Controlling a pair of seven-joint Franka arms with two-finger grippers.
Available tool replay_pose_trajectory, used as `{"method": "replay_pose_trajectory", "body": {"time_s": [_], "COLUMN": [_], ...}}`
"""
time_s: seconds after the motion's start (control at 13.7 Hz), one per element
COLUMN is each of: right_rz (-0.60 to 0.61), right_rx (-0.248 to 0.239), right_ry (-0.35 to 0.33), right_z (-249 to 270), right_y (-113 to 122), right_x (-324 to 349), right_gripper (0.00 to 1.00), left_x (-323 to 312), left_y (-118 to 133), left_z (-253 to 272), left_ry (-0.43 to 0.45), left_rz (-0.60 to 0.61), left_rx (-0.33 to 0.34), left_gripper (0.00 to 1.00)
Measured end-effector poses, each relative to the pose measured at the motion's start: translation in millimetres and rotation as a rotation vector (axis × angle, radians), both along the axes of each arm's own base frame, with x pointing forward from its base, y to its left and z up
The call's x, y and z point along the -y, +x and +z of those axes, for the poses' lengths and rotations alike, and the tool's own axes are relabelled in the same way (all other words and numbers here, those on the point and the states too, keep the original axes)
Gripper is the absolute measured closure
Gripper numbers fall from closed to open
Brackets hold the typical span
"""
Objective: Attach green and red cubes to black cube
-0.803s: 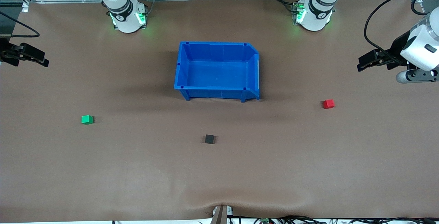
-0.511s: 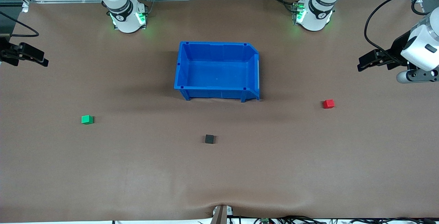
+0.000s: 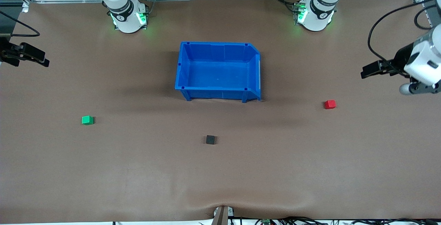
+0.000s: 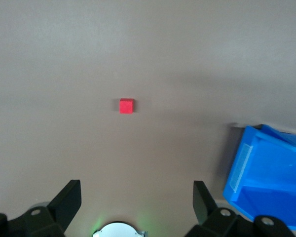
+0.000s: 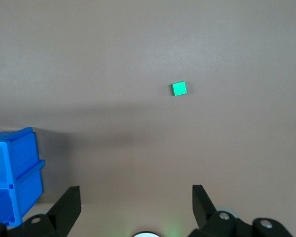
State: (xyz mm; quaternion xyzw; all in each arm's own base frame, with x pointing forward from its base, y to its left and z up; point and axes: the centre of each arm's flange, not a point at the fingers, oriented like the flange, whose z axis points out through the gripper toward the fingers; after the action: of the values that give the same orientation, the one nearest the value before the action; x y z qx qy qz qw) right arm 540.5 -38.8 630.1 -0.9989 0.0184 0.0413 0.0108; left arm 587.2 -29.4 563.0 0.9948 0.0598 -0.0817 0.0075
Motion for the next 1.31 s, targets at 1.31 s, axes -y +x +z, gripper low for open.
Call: {"method": "replay_pose_trajectory", "body": {"time_s": [1.31], "right_rz": [0.089], "right_rx": [-0.127], "right_ry": [0.017], "right_z": [-136.0], "right_y": [73.0], "right_x": [-51.6], "right_gripper": [0.00], "left_x": [-47.5], "left_y": [56.2], "left_z": [-273.1], "left_ry": [-0.011], "left_rz": [0.048], "left_rx": [-0.128], "left_gripper": [0.00]}}
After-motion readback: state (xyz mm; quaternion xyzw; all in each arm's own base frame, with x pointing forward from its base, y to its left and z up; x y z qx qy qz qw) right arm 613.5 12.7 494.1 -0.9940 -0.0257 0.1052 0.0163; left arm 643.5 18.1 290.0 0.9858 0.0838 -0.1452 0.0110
